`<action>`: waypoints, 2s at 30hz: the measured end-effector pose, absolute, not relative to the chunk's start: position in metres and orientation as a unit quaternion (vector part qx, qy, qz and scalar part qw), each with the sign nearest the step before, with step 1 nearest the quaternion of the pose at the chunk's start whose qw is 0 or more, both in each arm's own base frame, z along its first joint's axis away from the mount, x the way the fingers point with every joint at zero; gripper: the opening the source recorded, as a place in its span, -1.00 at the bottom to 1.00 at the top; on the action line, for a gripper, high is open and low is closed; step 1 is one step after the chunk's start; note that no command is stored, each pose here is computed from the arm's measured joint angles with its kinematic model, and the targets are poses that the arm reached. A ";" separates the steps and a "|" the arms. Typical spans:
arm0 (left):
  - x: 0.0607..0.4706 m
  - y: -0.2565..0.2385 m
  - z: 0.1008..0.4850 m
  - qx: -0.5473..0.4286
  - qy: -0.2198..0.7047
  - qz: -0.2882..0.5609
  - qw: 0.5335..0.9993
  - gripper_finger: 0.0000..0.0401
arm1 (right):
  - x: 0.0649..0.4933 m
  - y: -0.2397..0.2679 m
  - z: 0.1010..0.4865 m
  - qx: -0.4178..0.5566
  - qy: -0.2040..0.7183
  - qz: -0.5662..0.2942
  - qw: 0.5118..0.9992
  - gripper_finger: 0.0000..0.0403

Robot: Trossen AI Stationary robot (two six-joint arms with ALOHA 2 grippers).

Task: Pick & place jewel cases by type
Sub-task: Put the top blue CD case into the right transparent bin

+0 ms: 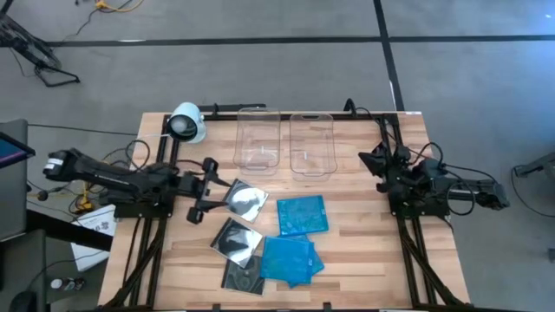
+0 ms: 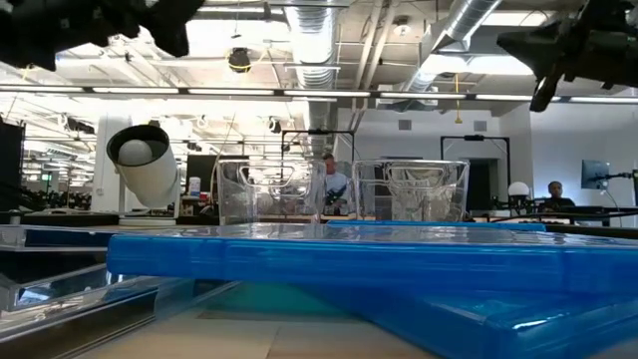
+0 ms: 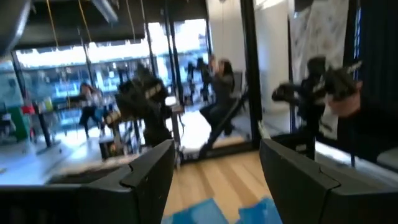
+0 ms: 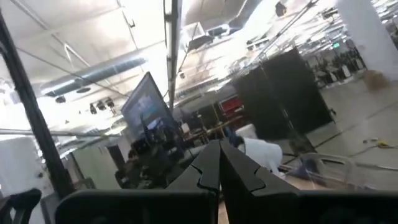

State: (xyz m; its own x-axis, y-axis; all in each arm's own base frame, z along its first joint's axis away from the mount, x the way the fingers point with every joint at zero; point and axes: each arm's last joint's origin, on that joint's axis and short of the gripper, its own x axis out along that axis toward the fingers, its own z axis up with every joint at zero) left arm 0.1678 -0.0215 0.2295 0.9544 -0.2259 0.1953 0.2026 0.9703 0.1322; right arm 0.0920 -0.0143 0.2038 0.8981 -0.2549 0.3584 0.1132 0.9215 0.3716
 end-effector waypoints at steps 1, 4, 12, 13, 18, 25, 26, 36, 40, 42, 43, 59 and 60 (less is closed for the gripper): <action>0.173 -0.023 0.229 0.055 -0.096 -0.112 0.988 0.15 | 0.092 -0.014 0.204 0.162 -0.200 -0.084 0.963 -1.00; 0.187 -0.028 0.230 0.054 -0.075 -0.122 0.988 0.15 | 0.093 -0.009 0.205 0.110 -0.193 -0.021 0.975 -1.00; 0.225 -0.044 0.241 0.083 -0.053 -0.140 0.985 0.15 | 0.089 0.002 0.217 -0.008 -0.255 0.078 0.964 -1.00; 0.229 -0.045 0.243 0.091 -0.054 -0.136 0.985 0.14 | 0.088 0.004 0.220 -0.016 -0.272 0.082 0.959 -1.00; 0.245 -0.045 0.256 0.121 -0.042 -0.084 0.988 0.08 | 0.088 0.008 0.242 -0.046 -0.285 0.093 0.953 -1.00; 0.251 -0.042 0.268 0.141 -0.045 -0.018 0.989 0.04 | 0.105 0.009 0.273 -0.074 -0.194 0.095 0.974 -1.00; 0.251 -0.042 0.269 0.140 -0.045 -0.009 0.989 0.04 | 0.109 0.009 0.277 -0.078 -0.179 0.092 0.976 -1.00; 0.251 -0.039 0.256 0.164 0.030 0.031 0.985 0.04 | 0.161 0.009 0.297 -0.151 -0.039 0.064 0.986 -0.94; 0.252 -0.040 0.254 0.169 0.047 0.026 0.984 0.04 | 0.183 0.010 0.302 -0.174 -0.012 0.068 0.982 -0.76; 0.254 -0.041 0.259 0.178 0.075 0.028 0.981 0.04 | 0.194 0.010 0.307 -0.181 -0.007 0.068 0.981 -0.66; 0.256 -0.041 0.264 0.183 0.091 0.031 0.978 0.04 | 0.199 0.011 0.309 -0.182 -0.001 0.068 0.981 -0.61; 0.242 -0.062 0.289 0.167 0.305 0.023 0.937 0.04 | 0.259 0.043 0.268 -0.201 0.218 0.105 0.949 -0.35; 0.240 -0.066 0.284 0.165 0.308 0.027 0.937 0.04 | 0.261 0.049 0.262 -0.205 0.231 0.101 0.946 -0.36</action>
